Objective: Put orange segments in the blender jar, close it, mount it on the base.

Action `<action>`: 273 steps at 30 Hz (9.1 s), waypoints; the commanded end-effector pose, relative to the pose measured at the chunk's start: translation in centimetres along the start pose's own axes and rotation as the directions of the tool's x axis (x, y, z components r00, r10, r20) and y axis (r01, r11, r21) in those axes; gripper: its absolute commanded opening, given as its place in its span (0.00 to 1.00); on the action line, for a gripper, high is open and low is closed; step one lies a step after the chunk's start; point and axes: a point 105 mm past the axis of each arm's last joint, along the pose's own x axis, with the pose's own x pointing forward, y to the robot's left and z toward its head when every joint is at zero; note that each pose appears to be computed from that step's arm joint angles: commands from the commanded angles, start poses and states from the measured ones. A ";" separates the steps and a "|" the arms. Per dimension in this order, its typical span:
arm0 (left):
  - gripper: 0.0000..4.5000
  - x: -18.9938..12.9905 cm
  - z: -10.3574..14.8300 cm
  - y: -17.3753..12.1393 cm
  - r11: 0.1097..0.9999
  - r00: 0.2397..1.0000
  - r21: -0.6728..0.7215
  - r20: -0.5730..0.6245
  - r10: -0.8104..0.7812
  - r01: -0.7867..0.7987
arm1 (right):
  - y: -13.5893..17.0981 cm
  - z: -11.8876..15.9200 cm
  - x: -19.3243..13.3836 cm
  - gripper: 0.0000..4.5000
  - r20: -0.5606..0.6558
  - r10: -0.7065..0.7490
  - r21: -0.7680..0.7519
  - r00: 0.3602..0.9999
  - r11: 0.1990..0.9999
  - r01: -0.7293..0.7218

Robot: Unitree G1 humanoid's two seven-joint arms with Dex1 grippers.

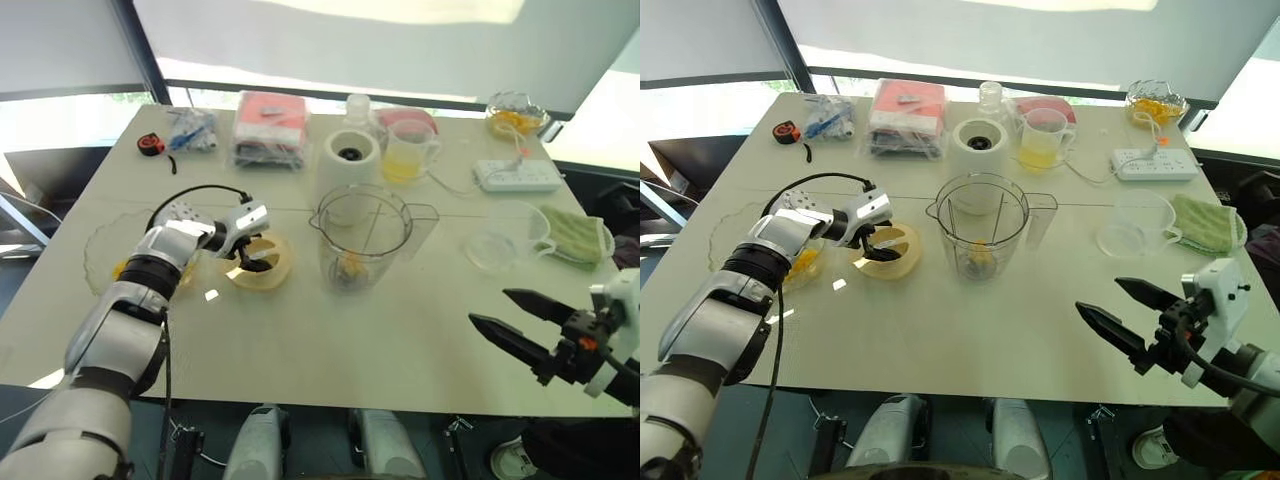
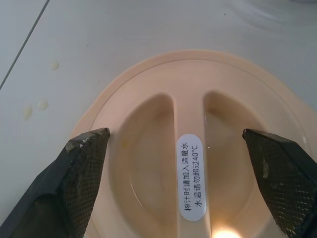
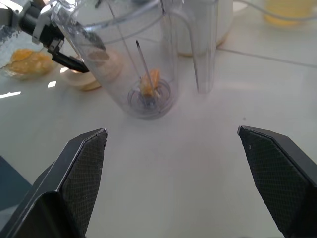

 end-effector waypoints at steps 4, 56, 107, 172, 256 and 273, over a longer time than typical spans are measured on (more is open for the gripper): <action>0.88 1.5 -0.5 -0.3 0.999 0.997 0.051 -0.076 0.009 -0.005 | 0.4 0.9 0.6 1.00 0.028 0.002 -0.037 1.000 0.999 -0.001; 0.05 -8.0 27.3 -5.8 0.751 0.824 0.546 0.179 -0.538 0.372 | -1.7 -1.2 6.2 1.00 0.173 -0.188 -0.020 0.967 0.981 0.195; 0.05 0.0 18.6 -8.7 0.806 0.831 0.308 0.079 -0.551 0.505 | -4.6 -1.7 14.6 1.00 0.275 -0.252 -0.033 0.928 0.962 0.271; 0.80 -2.2 20.1 -5.1 0.990 0.906 0.028 0.400 -0.135 0.135 | -4.6 0.1 13.7 0.20 0.284 -0.323 -0.104 0.903 0.926 0.364; 0.80 -8.1 5.0 -4.6 0.795 0.677 -0.459 0.439 0.591 -0.396 | -10.5 18.9 22.5 0.20 0.245 -0.419 -0.009 0.874 0.901 0.434; 0.80 -7.9 5.9 -4.9 0.820 0.674 -0.488 0.501 0.543 -0.298 | -9.9 16.5 22.8 0.20 0.193 -0.430 -0.007 0.882 0.898 0.439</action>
